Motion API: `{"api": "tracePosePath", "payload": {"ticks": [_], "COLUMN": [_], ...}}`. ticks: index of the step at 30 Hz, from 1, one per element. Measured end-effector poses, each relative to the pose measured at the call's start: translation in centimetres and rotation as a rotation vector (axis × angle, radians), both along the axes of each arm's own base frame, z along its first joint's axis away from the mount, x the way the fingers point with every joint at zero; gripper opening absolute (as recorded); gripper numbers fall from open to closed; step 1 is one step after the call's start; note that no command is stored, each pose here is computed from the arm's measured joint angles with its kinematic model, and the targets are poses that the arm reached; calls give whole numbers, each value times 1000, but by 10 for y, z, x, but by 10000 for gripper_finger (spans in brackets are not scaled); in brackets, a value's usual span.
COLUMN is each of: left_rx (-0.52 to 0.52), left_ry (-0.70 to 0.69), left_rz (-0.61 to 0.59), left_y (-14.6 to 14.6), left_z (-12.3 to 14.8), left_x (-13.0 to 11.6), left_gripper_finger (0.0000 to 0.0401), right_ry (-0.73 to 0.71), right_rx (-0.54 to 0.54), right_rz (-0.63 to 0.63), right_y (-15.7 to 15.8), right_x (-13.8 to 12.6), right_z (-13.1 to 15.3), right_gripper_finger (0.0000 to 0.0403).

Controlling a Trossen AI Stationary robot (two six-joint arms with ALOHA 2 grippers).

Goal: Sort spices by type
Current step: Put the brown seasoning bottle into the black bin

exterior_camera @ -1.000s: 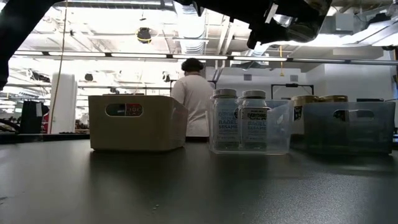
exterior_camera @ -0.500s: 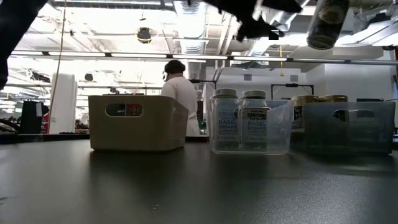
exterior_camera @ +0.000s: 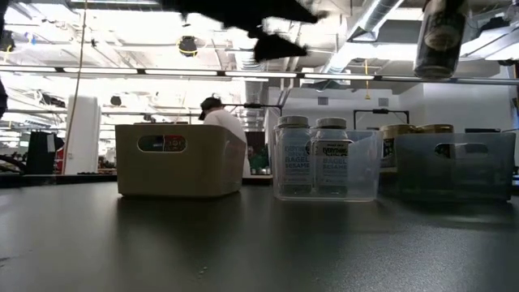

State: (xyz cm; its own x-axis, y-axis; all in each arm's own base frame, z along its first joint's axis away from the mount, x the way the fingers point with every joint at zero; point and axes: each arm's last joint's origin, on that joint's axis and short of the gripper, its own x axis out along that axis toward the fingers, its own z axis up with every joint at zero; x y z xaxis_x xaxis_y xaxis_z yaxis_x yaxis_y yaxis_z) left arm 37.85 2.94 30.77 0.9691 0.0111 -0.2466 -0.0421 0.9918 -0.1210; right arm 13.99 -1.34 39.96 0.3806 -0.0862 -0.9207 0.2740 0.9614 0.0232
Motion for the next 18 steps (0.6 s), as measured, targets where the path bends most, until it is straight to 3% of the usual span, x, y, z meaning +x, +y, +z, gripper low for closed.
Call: {"api": "tracePosePath", "payload": {"ticks": [5, 8, 13, 18], "left_rx": [9, 41, 51, 84], "left_ry": [-77, -97, -121, -55], "left_rz": [71, 92, 87, 77], "left_y": [-1, -3, -6, -7], "left_z": [1, 5, 16, 15], "left_x": [-64, -89, -116, -127], "left_gripper_finger": [353, 353, 353, 353], "right_ry": [54, 78, 130, 91], "right_rx": [-5, -2, 16, 27], "right_rz": [-45, -56, -64, -51], "right_y": [5, 10, 20, 28], "right_x": [18, 30, 50, 62], "right_z": [-8, -22, -59, -85], "right_gripper_finger": [302, 302, 302, 302]}}
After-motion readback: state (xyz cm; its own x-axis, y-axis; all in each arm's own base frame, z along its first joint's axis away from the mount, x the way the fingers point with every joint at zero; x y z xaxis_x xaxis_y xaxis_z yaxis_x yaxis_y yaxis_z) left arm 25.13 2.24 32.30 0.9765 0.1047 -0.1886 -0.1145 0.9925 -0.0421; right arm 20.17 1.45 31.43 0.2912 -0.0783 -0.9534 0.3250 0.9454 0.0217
